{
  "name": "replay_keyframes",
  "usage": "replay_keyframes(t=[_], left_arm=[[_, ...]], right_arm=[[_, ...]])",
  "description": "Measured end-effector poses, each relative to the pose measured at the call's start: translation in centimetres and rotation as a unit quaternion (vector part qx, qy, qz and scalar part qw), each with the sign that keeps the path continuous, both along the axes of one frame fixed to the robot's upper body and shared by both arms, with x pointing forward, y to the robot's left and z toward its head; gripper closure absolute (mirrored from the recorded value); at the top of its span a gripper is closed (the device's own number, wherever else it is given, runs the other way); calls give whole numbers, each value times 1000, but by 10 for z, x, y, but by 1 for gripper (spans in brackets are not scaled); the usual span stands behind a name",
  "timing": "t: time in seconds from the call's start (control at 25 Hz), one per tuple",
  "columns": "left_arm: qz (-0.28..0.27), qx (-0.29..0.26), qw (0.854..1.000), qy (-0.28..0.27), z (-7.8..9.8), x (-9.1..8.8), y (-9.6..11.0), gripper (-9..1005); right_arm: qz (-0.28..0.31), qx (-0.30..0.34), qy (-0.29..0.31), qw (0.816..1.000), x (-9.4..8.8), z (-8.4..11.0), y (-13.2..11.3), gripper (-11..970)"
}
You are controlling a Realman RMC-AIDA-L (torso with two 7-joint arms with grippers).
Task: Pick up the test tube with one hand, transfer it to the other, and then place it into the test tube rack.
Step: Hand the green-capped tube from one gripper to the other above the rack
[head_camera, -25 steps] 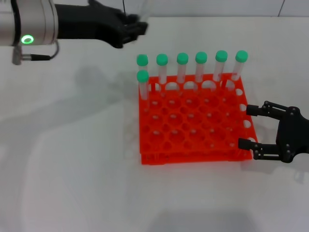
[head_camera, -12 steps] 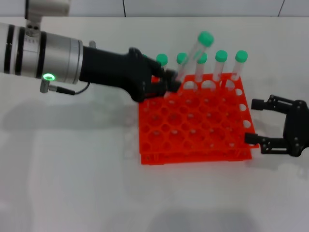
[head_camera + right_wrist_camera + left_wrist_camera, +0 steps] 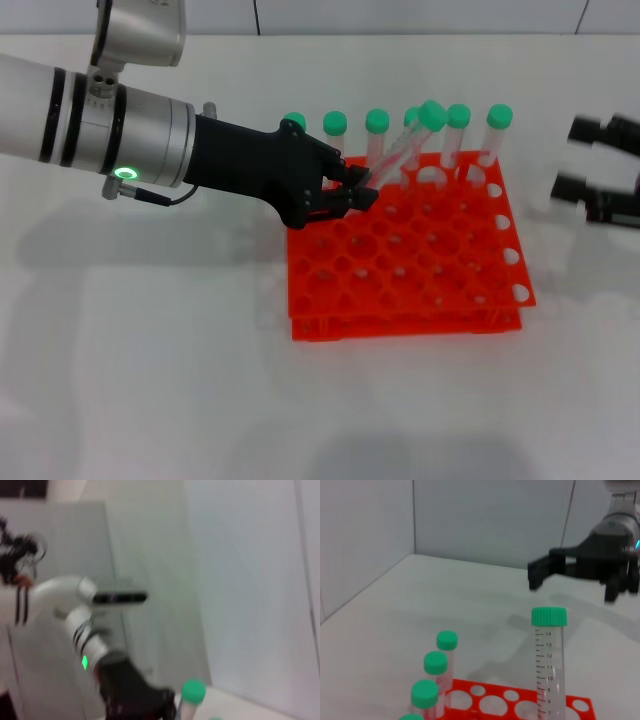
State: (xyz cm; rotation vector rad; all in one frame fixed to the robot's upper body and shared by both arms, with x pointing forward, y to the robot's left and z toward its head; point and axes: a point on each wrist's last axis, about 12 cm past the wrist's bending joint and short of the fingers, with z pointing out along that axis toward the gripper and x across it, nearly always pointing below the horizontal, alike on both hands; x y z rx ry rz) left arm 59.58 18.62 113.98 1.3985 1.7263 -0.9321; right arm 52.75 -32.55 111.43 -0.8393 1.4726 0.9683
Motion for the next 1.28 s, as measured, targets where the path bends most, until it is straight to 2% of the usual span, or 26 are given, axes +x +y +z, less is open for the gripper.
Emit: replay_keyframes(t=[0.2,0.52,0.84,1.28], left_arm=[[-3,-2,1000,-12,-2,0,-4,797],[-6,-6,1000,-26,-1,1,-11,796],[-7,-8,1000,-28,0,2,-17,795],[-8,-7,1000,-27,0,2,-17,794]], right_arm=[[-6,80,14,997,5,-4,27,122],[-30,140,12,990,7,-23,70,122],[-35,125,-18,991,6,-32,87,123],[-40,124,-35,991,2,-35,91,124]])
